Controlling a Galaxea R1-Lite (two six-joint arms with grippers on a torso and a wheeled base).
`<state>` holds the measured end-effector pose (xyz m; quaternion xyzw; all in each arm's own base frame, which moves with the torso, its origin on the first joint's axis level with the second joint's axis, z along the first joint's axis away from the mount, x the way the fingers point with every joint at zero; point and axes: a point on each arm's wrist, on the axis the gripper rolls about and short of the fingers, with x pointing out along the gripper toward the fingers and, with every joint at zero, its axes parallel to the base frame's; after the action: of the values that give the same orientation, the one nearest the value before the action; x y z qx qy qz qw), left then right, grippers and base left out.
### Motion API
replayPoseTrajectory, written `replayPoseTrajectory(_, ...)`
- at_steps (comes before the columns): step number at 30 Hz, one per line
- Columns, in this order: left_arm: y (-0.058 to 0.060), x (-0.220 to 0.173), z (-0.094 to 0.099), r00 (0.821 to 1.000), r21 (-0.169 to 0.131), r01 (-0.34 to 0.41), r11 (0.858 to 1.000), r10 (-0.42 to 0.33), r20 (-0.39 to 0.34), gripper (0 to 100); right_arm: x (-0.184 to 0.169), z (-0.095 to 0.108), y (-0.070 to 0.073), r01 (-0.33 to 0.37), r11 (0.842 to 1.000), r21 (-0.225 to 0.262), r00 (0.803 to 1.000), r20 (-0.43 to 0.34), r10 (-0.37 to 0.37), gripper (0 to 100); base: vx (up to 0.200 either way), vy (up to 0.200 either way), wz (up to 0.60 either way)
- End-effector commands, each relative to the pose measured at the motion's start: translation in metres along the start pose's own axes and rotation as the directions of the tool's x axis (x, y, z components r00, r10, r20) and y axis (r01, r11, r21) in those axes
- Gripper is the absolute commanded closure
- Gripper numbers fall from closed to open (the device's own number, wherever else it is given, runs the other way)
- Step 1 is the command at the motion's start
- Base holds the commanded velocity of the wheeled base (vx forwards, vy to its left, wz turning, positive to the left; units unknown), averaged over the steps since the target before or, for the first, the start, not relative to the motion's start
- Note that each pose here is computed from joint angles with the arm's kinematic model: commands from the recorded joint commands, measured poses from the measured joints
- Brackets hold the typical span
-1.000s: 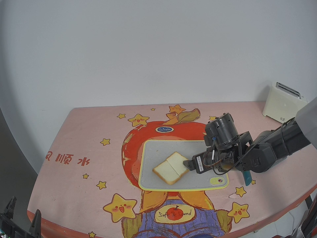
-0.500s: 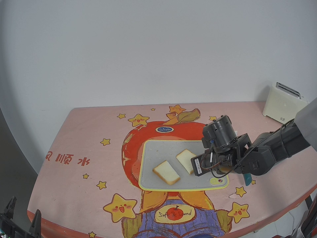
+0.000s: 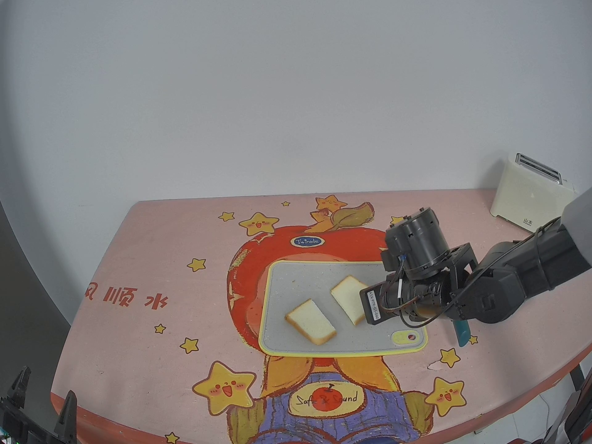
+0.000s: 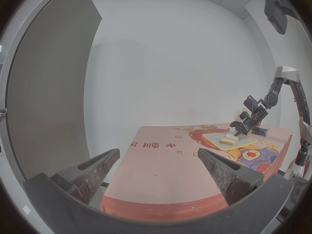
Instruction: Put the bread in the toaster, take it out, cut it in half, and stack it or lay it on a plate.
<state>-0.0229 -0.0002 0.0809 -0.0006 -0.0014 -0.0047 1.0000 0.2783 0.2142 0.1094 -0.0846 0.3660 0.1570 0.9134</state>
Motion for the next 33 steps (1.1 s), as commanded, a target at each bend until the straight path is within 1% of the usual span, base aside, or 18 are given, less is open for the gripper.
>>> replayPoseTrajectory(1, 0.0, 0.001, -0.005, 1.0, 0.0, 0.0, 1.0, 0.0, -0.007, 0, -0.025, 0.012, -0.008, -0.008, 1.0, 0.024, 0.997, 0.076, 0.006, 100, 0.0, 0.0, 0.0)
replayPoseTrajectory(4, 0.0, 0.001, -0.005, 1.0, 0.0, 0.0, 1.0, 0.0, -0.007, 0, -0.041, 0.011, -0.013, -0.011, 0.999, 0.034, 0.995, 0.097, 0.007, 100, 0.0, 0.0, 0.0)
replayPoseTrajectory(7, 0.0, 0.001, -0.005, 1.0, 0.0, 0.001, 1.0, -0.001, -0.007, 0, -0.055, 0.008, -0.022, -0.003, 0.999, 0.047, 0.994, 0.111, -0.002, 100, 0.0, 0.0, 0.0)
replayPoseTrajectory(9, 0.0, 0.001, -0.005, 1.0, 0.0, 0.001, 1.0, -0.001, -0.006, 0, -0.06, -0.001, -0.029, 0.012, 0.999, 0.05, 0.995, 0.098, -0.017, 100, 0.0, 0.0, 0.0)
replayPoseTrajectory(11, 0.0, 0.001, -0.005, 1.0, 0.0, 0.001, 1.0, -0.001, -0.006, 0, -0.068, -0.009, -0.032, 0.013, 0.999, 0.05, 0.994, 0.104, -0.018, 100, 0.0, 0.0, 0.0)
replayPoseTrajectory(14, 0.0, 0.001, -0.005, 1.0, 0.0, 0.001, 1.0, -0.001, -0.006, 0, -0.076, -0.019, -0.035, 0.009, 0.999, 0.049, 0.993, 0.116, -0.015, 100, 0.0, 0.0, 0.0)
replayPoseTrajectory(15, 0.0, 0.001, -0.005, 1.0, 0.0, 0.001, 1.0, -0.001, -0.006, 0, -0.081, -0.024, -0.037, 0.003, 0.999, 0.054, 0.991, 0.133, -0.01, 100, 0.0, 0.0, 0.0)
replayPoseTrajectory(18, 0.0, 0.001, -0.005, 1.0, 0.0, 0.001, 1.0, -0.001, -0.007, 0, -0.087, -0.029, -0.04, 0.0, 0.998, 0.061, 0.988, 0.155, -0.009, 100, 0.0, 0.0, 0.0)
replayPoseTrajectory(19, 0.0, 0.001, -0.005, 1.0, 0.0, 0.001, 1.0, -0.001, -0.006, 0, -0.094, -0.034, -0.042, -0.008, 0.998, 0.067, 0.983, 0.181, -0.004, 100, 0.0, 0.0, 0.0)
replayPoseTrajectory(21, 0.0, 0.001, -0.005, 1.0, 0.0, 0.001, 1.0, -0.001, -0.006, 0, -0.102, -0.04, -0.045, -0.014, 0.997, 0.07, 0.979, 0.203, -0.001, 100, 0.0, 0.0, 0.0)
replayPoseTrajectory(25, 0.0, 0.001, -0.005, 1.0, 0.0, 0.001, 1.0, -0.001, -0.006, 0, -0.115, -0.052, -0.047, -0.037, 0.997, 0.067, 0.973, 0.228, 0.021, 100, 0.0, 0.0, 0.0)
replayPoseTrajectory(30, 0.0, 0.001, -0.005, 1.0, 0.0, 0.001, 1.0, -0.001, -0.006, 0, -0.117, -0.056, -0.05, -0.032, 0.996, 0.079, 0.974, 0.225, 0.014, 100, 0.0, 0.0, 0.0)
replayPoseTrajectory(33, 0.0, 0.001, -0.005, 1.0, 0.0, 0.001, 1.0, -0.001, -0.006, 0, -0.117, -0.055, -0.049, -0.036, 0.996, 0.082, 0.97, 0.241, 0.015, 100, 0.0, 0.0, 0.0)
